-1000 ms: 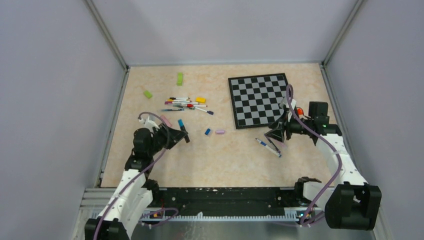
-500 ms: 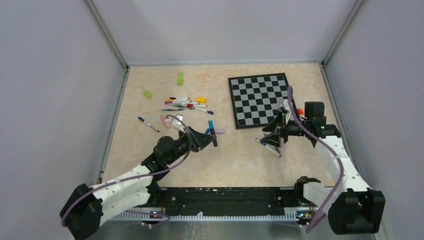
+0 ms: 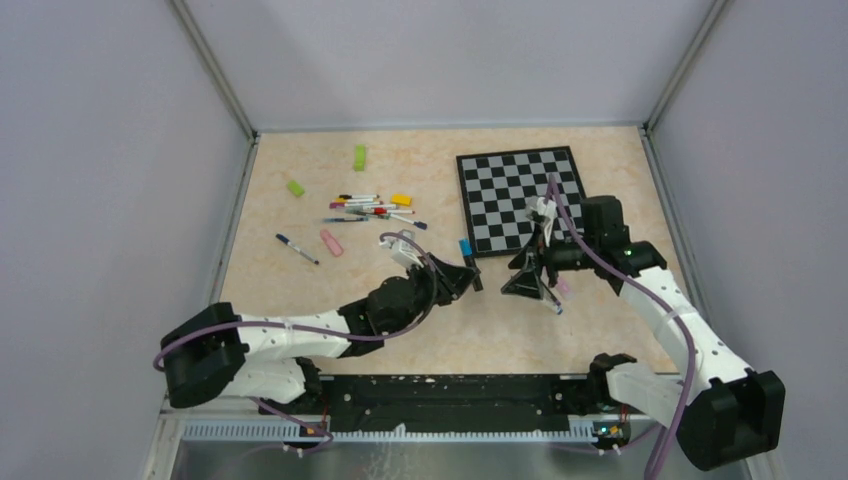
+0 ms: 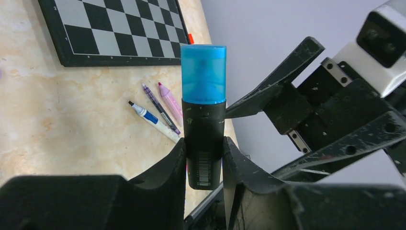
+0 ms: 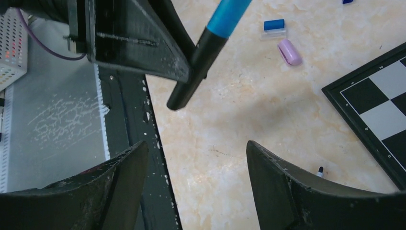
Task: Open the pen caps
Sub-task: Pick up the pen from the center of the board.
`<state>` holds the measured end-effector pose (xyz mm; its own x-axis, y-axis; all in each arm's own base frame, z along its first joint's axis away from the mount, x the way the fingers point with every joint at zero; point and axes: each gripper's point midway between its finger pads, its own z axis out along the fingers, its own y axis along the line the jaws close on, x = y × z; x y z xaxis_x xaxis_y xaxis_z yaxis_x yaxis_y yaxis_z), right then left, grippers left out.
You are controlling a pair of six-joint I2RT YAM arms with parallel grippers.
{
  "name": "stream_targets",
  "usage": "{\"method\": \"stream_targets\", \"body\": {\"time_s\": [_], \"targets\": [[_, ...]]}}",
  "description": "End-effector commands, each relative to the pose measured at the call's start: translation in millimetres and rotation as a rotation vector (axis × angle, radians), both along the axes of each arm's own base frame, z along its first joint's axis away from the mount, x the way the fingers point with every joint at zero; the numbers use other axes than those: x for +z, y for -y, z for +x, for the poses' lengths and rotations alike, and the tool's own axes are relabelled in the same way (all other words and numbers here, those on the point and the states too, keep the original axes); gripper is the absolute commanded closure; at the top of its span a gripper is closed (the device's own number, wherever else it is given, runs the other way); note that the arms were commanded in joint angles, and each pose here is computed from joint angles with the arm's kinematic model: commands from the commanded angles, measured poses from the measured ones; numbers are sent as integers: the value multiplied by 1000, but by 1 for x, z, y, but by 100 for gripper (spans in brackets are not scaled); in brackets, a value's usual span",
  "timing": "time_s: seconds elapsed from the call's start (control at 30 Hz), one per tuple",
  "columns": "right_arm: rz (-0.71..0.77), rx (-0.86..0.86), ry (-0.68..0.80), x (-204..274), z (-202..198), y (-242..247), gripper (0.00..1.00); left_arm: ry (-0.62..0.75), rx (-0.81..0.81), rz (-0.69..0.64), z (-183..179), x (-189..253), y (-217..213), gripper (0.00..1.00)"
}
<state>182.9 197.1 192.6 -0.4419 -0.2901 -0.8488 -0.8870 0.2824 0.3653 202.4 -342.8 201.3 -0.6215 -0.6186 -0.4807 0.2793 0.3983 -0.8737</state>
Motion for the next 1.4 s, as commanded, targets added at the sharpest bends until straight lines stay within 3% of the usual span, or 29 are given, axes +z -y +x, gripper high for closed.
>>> {"method": "stream_targets", "body": {"time_s": [0.0,0.53,0.6,0.83,1.0,1.07,1.2,1.37], "targets": [[34,-41,-24,8,11,-10,27,-1,110,-65,14,19,14,100],[-48,-96,-47,-23,27,-21,27,-103,149,-59,16,5,47,100],[-48,-101,-42,-22,30,-23,30,-108,145,-63,15,5,50,100],[-58,-115,-46,-26,36,-27,54,-110,139,-77,13,8,56,100],[-40,-112,-37,-23,37,-29,92,-109,123,-103,10,13,60,100],[-32,-109,-12,-19,36,-28,100,-99,117,-106,10,15,60,99],[9,-94,13,-13,32,-20,100,-5,109,-106,6,26,45,69],[83,42,87,-11,7,-6,100,256,65,-116,-12,47,2,19]]}}
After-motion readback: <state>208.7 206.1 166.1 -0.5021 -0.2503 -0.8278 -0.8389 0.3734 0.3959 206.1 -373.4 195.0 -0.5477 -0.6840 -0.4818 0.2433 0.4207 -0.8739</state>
